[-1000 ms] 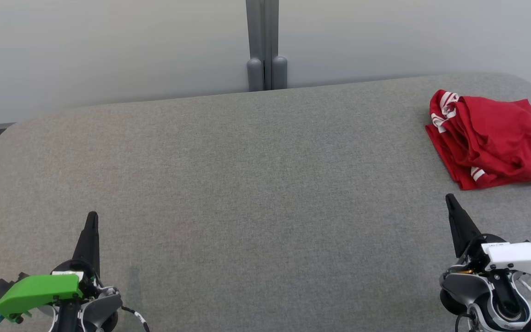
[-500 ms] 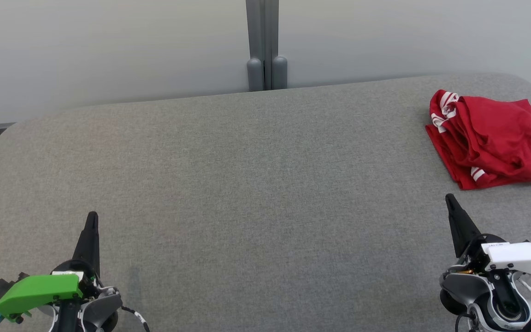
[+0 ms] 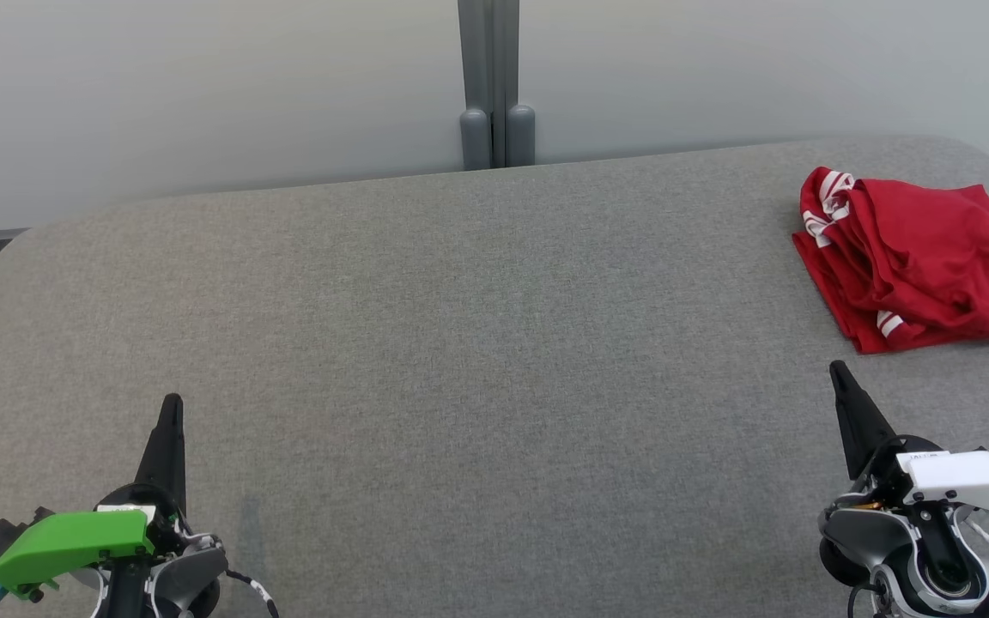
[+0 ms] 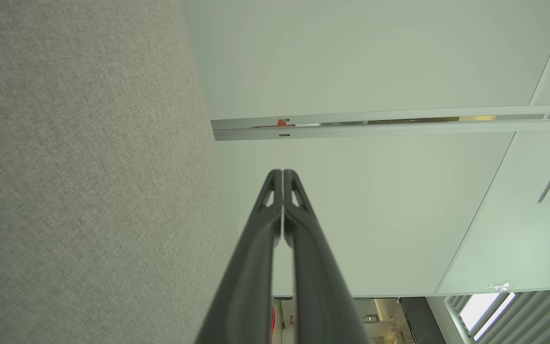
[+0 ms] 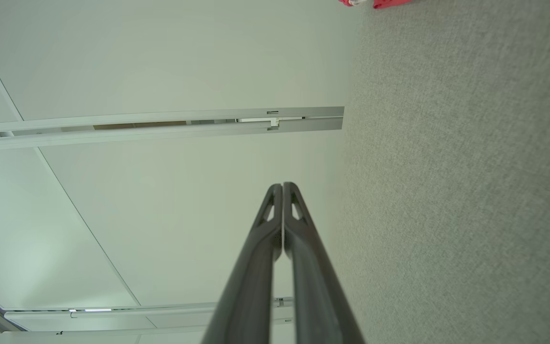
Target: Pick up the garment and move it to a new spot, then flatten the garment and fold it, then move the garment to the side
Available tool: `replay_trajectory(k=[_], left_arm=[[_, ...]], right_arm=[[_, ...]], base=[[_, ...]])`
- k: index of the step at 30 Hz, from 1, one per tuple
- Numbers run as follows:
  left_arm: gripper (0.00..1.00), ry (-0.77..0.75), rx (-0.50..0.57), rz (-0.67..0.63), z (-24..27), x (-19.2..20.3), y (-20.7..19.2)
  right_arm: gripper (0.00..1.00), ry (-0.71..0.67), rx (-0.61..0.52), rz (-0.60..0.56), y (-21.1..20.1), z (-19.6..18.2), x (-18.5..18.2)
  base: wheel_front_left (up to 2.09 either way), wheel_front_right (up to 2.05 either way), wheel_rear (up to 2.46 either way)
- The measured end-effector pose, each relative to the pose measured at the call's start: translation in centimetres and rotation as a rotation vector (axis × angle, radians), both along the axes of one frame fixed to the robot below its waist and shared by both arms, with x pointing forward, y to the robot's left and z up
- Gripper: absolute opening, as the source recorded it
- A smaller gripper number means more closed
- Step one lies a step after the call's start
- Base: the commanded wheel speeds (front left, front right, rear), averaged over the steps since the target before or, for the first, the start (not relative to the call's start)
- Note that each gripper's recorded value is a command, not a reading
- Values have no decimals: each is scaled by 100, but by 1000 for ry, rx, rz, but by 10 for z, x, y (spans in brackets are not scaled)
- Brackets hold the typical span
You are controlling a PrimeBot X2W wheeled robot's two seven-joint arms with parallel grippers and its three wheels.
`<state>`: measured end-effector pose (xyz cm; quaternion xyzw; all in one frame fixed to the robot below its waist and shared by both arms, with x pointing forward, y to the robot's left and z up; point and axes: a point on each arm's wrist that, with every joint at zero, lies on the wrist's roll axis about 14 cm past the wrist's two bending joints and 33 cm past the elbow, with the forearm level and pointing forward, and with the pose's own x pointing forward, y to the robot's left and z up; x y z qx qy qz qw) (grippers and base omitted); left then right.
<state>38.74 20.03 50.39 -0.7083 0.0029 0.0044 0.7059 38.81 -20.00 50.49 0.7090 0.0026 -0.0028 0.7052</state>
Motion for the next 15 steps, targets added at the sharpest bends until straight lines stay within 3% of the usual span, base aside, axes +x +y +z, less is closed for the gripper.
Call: replay_trajectory(k=[15], left_arm=[[0, 0, 0, 0, 0, 0, 0]], right_arm=[[0, 0, 0, 0, 0, 0, 0]], base=[[0, 0, 0]])
